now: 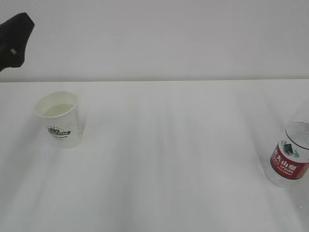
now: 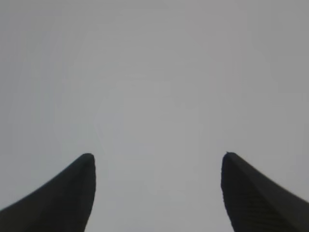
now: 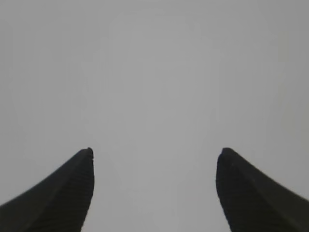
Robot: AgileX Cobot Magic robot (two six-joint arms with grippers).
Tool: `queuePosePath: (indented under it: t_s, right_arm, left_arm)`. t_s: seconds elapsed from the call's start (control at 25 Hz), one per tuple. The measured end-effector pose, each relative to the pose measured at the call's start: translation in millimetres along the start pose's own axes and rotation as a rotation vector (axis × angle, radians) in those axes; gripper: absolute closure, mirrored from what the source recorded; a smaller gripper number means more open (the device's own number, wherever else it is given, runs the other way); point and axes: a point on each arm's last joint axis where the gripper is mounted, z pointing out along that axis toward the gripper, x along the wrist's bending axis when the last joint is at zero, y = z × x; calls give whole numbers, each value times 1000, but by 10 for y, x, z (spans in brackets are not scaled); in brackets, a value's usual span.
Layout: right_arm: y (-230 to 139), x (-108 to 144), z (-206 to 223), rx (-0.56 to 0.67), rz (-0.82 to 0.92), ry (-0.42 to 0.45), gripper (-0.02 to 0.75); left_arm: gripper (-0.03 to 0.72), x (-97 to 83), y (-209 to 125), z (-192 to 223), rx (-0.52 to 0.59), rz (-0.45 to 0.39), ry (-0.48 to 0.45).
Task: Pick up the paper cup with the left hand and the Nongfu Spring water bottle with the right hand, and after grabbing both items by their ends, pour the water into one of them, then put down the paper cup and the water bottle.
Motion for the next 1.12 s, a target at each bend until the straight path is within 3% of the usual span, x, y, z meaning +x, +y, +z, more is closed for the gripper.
queuePosePath:
  t_s: [0.28,0.56,0.88,1.12]
  right_arm:
    - [103,34,53,-19,-19,19,146]
    - [162,51,-7,-11,-30,24,146]
    - [355,86,-102,18,-39,19,146]
    - [494,106,-234,59,-41,7,146]
  left_arm:
    - [99,5,136,28,-58,-26,33]
    - [99,-93,397,361,-78,-40,19]
    - [99,-175,537,556,32,-34,18]
    - [101,-250,710,451,104,-7,6]
